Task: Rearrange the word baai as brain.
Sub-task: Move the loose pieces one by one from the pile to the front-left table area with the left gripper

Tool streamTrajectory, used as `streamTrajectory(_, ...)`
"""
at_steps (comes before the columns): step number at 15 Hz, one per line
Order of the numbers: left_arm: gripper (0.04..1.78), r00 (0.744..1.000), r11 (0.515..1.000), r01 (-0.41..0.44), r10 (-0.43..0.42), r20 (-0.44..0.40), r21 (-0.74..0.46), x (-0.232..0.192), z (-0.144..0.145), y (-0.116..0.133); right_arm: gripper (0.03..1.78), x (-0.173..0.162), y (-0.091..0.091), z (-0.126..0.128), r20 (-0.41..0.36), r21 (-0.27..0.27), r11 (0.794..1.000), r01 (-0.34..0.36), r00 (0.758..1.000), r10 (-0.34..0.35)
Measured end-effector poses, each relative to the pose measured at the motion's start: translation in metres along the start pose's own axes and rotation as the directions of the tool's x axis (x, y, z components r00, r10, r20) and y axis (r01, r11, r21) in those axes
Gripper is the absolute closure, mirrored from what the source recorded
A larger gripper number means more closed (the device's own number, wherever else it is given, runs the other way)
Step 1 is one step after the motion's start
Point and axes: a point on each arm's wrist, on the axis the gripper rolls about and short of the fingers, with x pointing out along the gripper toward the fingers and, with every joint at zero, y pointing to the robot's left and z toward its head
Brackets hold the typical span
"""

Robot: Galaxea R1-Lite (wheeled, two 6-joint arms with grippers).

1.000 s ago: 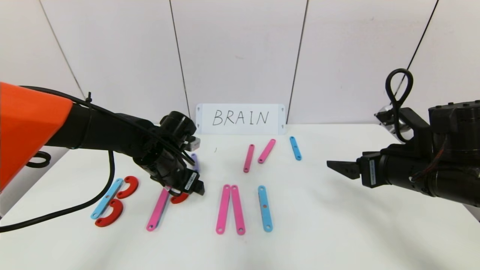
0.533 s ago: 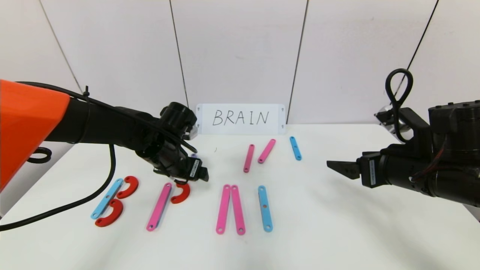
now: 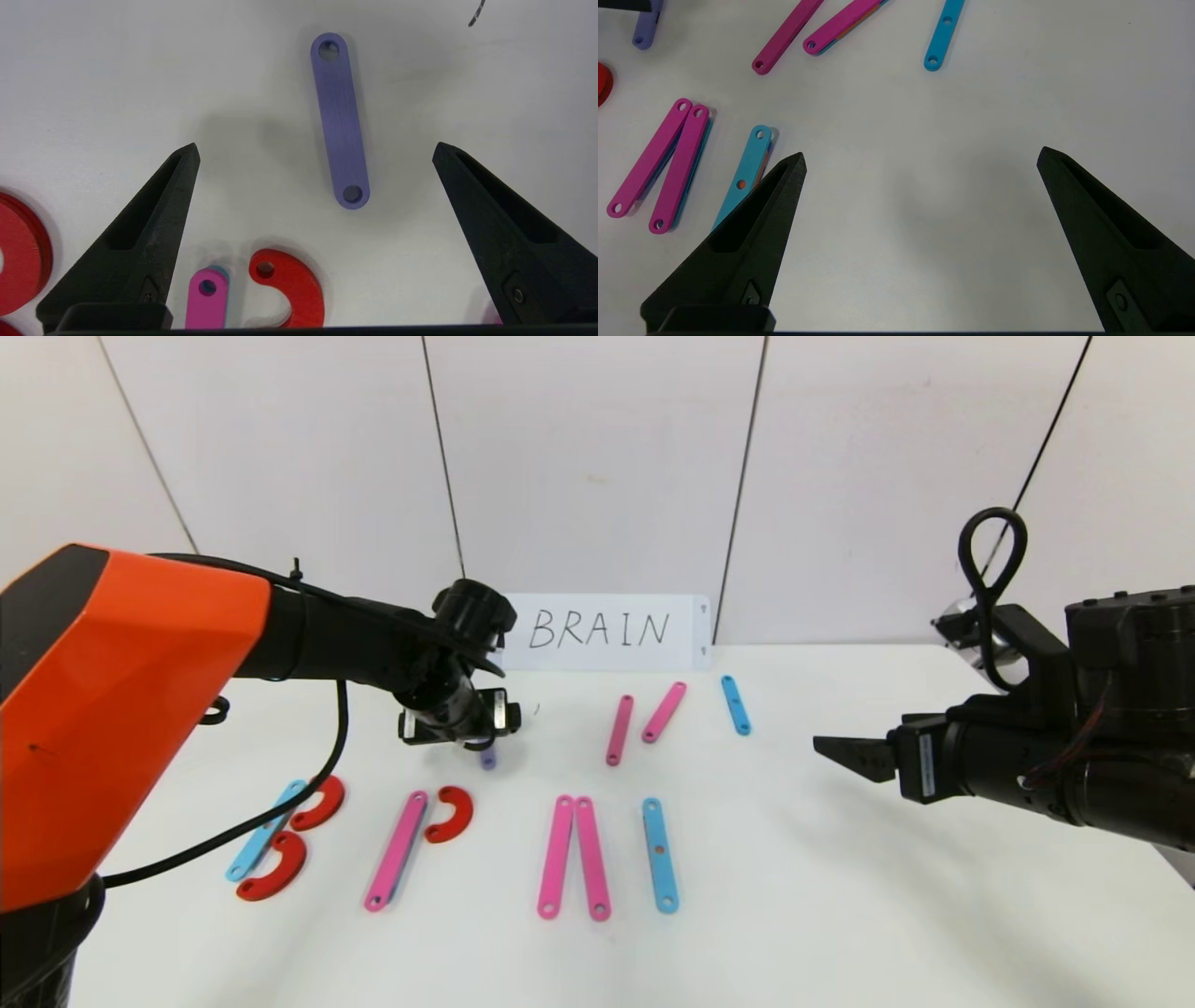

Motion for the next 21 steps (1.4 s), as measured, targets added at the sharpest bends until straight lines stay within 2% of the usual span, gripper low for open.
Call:
streamTrajectory(7, 0.08, 0.998, 0.998, -0.056, 0.056, 0.004, -0.027, 0.024, -0.002, -0.006, 0.08, 0.000, 0.000, 0.000, -0.001, -0.001, 1.000, 0.000, 1.000, 0.000)
streamTrajectory(9, 0.14, 0.998, 0.998, -0.059, 0.058, -0.004, -0.035, 0.028, -0.003, -0.006, 0.08, 0.000, 0.000, 0.000, -0.002, -0.001, 1.000, 0.000, 1.000, 0.000)
streamTrajectory(12, 0.45, 0.998, 0.997, -0.062, 0.062, -0.008, -0.038, 0.031, -0.003, -0.007, 0.08, 0.000, 0.000, 0.000, -0.001, -0.001, 1.000, 0.000, 1.000, 0.000)
streamTrajectory(16, 1.15, 0.998, 0.997, -0.063, 0.063, -0.011, -0.036, 0.033, -0.004, -0.007, 0.08, 0.000, 0.000, 0.000, -0.002, 0.000, 1.000, 0.000, 1.000, 0.000)
streamTrajectory(18, 1.44, 0.998, 0.997, -0.065, 0.065, -0.011, -0.036, 0.034, -0.004, -0.007, 0.08, 0.000, 0.000, 0.000, -0.002, 0.000, 1.000, 0.000, 1.000, 0.000)
streamTrajectory(19, 1.52, 0.998, 0.997, -0.065, 0.065, -0.011, -0.037, 0.034, -0.005, -0.007, 0.08, 0.000, 0.000, 0.000, -0.002, 0.000, 1.000, 0.000, 1.000, 0.000)
streamTrajectory(21, 1.54, 0.998, 0.997, -0.066, 0.065, -0.013, -0.037, 0.034, -0.005, -0.007, 0.08, 0.000, 0.000, 0.000, -0.001, 0.000, 1.000, 0.001, 1.000, -0.001)
